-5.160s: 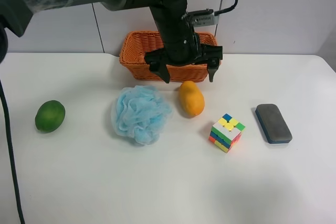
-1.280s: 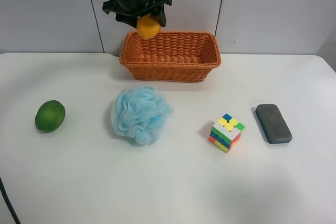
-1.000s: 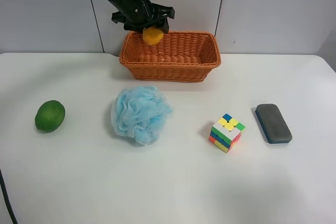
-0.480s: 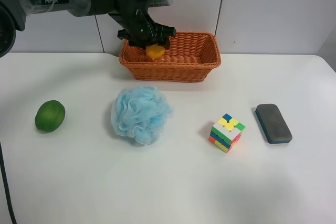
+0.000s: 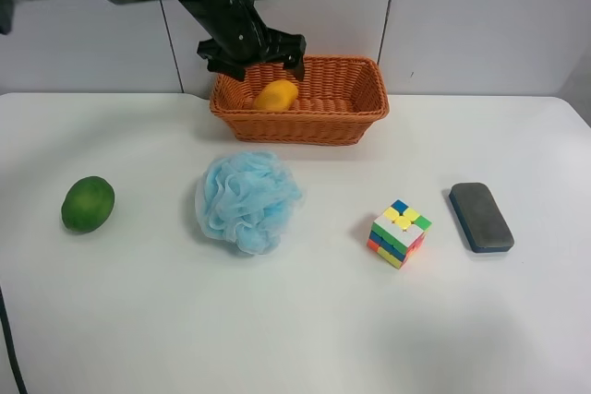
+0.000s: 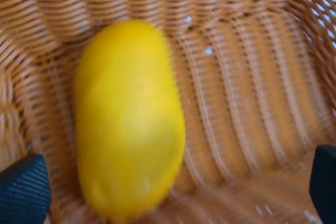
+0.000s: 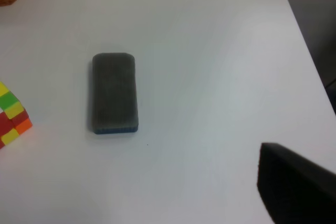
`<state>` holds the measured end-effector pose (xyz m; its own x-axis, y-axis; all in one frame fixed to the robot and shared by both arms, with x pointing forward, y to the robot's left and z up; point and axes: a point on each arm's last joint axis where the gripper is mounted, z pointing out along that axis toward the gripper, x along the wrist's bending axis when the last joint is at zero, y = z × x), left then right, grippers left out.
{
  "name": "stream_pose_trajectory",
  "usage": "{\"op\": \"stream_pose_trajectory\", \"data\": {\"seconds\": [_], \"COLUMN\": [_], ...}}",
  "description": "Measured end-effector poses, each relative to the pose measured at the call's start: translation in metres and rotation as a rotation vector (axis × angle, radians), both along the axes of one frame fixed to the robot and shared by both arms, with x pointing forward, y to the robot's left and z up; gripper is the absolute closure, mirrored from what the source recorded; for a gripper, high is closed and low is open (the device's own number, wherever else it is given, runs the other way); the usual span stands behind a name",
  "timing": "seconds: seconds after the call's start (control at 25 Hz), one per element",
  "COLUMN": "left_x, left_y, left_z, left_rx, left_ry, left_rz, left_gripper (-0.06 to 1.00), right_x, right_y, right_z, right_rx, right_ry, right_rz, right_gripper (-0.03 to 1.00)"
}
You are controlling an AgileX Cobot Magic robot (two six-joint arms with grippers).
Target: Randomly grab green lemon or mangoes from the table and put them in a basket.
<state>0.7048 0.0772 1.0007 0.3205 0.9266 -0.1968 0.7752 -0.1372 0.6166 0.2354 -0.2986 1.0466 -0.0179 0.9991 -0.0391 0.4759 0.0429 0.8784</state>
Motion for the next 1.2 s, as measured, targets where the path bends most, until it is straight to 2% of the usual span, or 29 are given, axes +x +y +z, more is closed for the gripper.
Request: {"op": "stream_pose_trajectory", "data": {"seconds": [0.16,0.28,0.44,0.56,0.76,1.0,1.2], "left_x": [-0.027,-0.048,-0.074,-0.101,-0.167,-0.272,-0.348], "left_y": [0.016,0.033,0.052,0.073,0.108,0.152,0.181], "left_z": [0.055,0.096,0.133,0.152,0.162,0.171,0.160], "left_rx": [0.037,0.074,0.115,0.121,0.121,0.147,0.130], "left_ry": [0.050,0.041,0.039,0.020,-0.019,-0.133,-0.202], "left_rz": [-0.029,-0.043,-0.054,-0.040,-0.019,-0.009,0.000], "left_gripper": [-0.05,-0.05,-0.05,-0.05,-0.05,-0.05,-0.05], "right_x": [0.000,0.000,0.000,0.000,0.000,0.000,0.000], "right_y": [0.000,0.000,0.000,0.000,0.000,0.000,0.000], "right_z": [0.000,0.000,0.000,0.000,0.000,0.000,0.000], "right_rx": [0.000,0.000,0.000,0.000,0.000,0.000,0.000], "right_ry": [0.000,0.000,0.000,0.000,0.000,0.000,0.000], "right_rz": [0.000,0.000,0.000,0.000,0.000,0.000,0.000], "right_gripper": [-0.02,-0.02,-0.02,-0.02,-0.02,-0.02,-0.02]}}
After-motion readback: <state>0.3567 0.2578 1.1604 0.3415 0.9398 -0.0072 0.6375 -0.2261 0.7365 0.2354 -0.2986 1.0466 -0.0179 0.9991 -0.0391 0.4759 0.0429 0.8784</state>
